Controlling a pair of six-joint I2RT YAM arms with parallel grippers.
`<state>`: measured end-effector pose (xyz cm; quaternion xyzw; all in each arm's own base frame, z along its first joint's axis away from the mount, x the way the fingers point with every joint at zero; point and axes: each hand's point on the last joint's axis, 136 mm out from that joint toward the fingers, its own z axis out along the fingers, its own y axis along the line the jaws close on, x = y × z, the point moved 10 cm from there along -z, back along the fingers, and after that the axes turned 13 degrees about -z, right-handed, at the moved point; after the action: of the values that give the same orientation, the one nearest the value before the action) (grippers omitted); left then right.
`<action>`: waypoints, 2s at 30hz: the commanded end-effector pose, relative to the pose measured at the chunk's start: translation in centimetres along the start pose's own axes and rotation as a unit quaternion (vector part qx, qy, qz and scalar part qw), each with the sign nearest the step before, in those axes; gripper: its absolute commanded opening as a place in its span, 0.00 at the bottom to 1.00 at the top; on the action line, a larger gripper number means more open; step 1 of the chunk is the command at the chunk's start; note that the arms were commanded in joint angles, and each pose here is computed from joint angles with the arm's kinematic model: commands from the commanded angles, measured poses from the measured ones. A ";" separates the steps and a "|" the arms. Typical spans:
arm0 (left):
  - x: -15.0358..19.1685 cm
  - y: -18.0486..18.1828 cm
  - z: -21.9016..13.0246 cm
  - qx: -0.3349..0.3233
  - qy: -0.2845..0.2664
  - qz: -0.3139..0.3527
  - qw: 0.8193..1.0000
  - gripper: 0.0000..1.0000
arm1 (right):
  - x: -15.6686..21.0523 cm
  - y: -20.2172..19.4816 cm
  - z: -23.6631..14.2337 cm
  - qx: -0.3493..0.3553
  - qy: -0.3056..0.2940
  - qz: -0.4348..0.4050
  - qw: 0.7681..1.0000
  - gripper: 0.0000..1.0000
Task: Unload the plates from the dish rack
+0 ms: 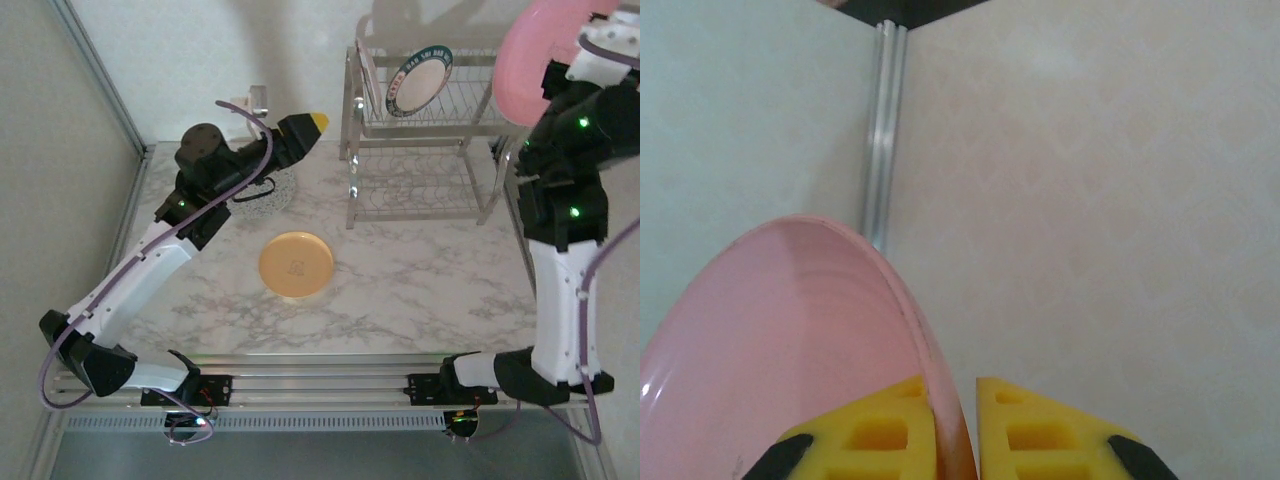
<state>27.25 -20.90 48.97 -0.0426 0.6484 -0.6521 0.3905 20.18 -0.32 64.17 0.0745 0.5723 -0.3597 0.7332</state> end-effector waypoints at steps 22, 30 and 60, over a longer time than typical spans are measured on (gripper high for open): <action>1.8 -0.9 4.1 -0.044 0.050 0.041 0.997 0.78 | 4.4 6.0 -4.8 -0.385 0.070 0.295 0.872 0.00; 2.0 0.4 4.7 -0.080 0.055 0.032 0.995 0.71 | 5.5 8.5 -5.1 -0.445 0.099 0.314 0.833 0.00; 1.6 1.5 3.6 -0.096 0.055 0.001 0.994 0.00 | 6.2 11.8 -5.5 -0.501 0.133 0.296 0.802 0.14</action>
<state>29.72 -25.57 46.15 -0.0557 0.7496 -0.5633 0.3432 24.42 8.15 51.51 -0.0799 0.7369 0.1933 0.6428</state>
